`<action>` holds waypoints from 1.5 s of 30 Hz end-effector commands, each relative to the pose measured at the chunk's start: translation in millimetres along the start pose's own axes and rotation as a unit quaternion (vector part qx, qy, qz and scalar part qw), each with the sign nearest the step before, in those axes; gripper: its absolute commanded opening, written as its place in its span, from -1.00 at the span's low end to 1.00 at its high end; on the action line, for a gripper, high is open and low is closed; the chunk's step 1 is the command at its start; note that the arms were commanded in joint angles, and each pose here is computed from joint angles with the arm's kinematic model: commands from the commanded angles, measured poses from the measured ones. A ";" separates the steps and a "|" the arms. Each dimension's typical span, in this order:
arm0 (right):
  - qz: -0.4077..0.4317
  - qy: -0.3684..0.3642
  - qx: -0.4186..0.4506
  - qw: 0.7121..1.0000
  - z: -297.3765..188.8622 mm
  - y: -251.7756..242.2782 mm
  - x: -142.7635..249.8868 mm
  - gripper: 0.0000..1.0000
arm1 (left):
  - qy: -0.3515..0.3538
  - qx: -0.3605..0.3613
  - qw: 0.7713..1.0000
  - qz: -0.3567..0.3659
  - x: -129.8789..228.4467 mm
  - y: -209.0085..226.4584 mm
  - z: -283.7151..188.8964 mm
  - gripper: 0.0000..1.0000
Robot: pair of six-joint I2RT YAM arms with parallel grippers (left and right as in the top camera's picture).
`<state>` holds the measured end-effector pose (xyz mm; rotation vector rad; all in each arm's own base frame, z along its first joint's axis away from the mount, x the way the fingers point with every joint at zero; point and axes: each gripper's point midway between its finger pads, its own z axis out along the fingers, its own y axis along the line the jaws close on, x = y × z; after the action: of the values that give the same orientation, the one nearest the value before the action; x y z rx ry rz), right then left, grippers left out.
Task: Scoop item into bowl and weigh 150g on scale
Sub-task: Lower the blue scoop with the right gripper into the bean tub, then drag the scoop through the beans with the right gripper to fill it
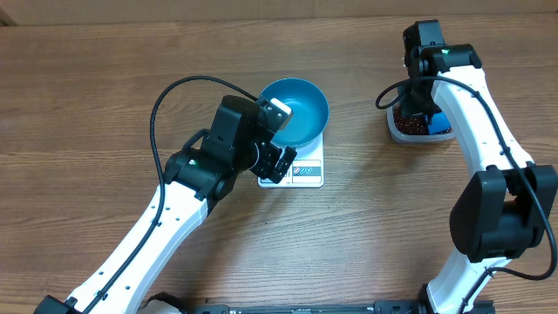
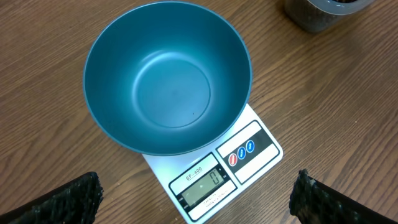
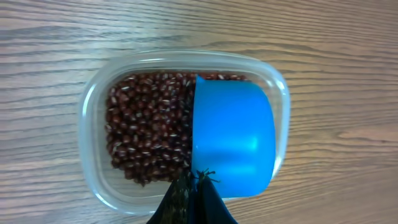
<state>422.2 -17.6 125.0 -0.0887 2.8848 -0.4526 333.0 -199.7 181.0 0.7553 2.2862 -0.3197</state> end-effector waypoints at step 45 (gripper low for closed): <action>0.087 0.023 -0.299 0.950 15.8 43.8 13.5 -0.93 | -0.002 0.002 1.000 -0.008 -0.2 0.3 -0.2 0.99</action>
<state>411.4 0.5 94.5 0.0508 2.9583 0.1907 333.0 -199.7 181.0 0.7557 2.2860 -0.3195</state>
